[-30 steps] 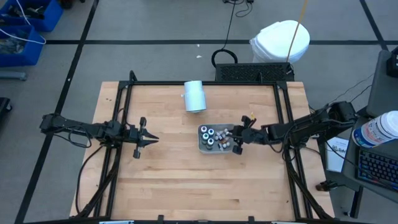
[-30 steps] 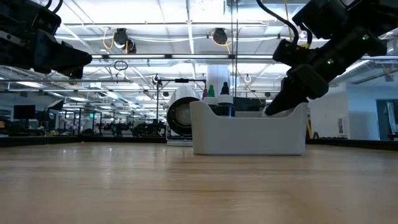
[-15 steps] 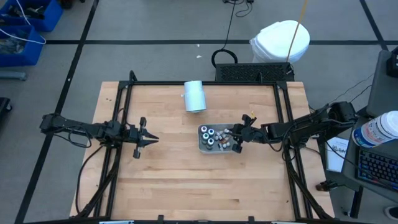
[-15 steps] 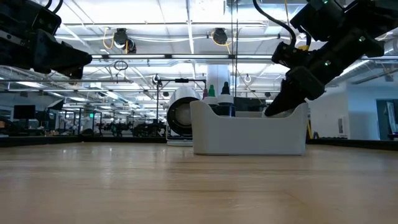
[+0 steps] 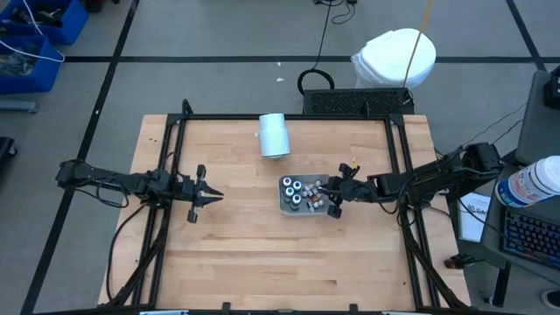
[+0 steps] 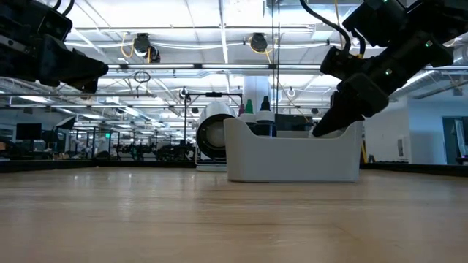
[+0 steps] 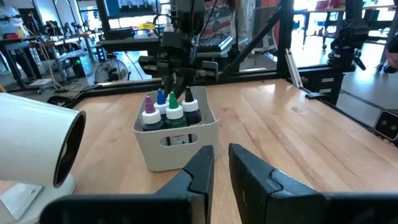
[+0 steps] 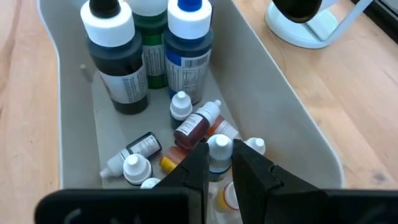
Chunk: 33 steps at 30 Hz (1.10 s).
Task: Pick & Place food coloring
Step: Put the green food coloring bottle into the gray bin
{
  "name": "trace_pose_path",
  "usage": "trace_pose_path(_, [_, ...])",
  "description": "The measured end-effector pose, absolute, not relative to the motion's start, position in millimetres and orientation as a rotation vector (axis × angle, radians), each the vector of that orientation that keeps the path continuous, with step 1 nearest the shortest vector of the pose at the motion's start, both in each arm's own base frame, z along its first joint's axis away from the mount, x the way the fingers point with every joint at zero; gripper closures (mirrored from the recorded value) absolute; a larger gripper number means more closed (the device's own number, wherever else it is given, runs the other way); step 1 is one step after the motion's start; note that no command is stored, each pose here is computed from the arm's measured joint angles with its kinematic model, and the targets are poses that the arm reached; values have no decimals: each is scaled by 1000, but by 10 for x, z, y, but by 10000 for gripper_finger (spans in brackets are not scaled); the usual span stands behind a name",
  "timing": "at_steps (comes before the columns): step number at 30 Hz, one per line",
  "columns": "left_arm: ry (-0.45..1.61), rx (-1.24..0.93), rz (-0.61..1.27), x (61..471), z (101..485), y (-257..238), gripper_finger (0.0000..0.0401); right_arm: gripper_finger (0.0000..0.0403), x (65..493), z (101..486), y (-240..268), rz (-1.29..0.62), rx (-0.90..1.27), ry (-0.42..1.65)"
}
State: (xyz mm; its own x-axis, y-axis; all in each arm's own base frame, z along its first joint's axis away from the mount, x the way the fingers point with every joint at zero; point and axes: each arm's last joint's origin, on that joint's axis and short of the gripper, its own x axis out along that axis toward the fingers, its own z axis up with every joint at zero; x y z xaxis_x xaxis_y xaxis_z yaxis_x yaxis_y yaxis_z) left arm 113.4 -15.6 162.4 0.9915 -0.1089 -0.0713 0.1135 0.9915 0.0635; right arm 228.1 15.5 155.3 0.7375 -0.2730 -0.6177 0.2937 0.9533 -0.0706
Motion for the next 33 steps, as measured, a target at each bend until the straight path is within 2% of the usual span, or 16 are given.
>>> trace_pose_path(24, [69, 53, -111, 1134, 1623, -157, 343, 351, 2285, 1549, 109, -283, 37, 688])
trace_pose_path(33, [69, 50, -111, 1134, 1623, -156, 343, 297, 2285, 1548, 110, -278, 36, 691])
